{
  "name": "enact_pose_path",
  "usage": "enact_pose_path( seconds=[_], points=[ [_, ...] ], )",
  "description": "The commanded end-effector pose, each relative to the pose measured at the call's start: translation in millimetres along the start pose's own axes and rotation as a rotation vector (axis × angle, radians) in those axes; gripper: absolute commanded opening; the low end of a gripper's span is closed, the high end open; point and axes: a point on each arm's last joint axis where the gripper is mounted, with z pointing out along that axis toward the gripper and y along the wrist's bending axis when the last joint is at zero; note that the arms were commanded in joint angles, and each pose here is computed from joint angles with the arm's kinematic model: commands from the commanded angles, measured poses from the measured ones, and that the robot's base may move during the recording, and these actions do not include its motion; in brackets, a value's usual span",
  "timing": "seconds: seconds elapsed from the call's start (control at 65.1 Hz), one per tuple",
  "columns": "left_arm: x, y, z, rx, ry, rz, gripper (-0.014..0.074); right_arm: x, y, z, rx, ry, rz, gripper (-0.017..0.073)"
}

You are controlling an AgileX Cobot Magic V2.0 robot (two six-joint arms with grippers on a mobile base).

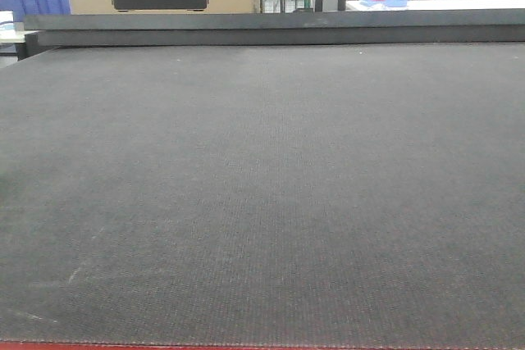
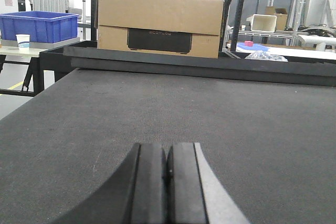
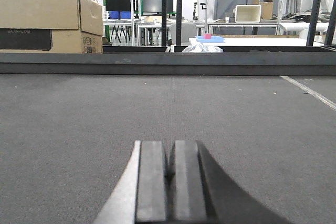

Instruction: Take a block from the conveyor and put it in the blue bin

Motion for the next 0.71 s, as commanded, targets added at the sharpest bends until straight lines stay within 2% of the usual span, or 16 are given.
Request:
enact_pose_path(
  seconds=[0.0, 0.691],
  points=[
    [-2.7, -0.2, -0.5, 0.002, -0.028, -0.002, -0.0111, -1.8, -0.1, -0.3, 0.003, -0.019, -0.005, -0.0162],
    [-3.1, -0.2, -0.5, 0.002, -0.032, -0.002, -0.0111, -2.0, -0.1, -0.3, 0.003, -0.021, -0.005, -0.0162]
  ],
)
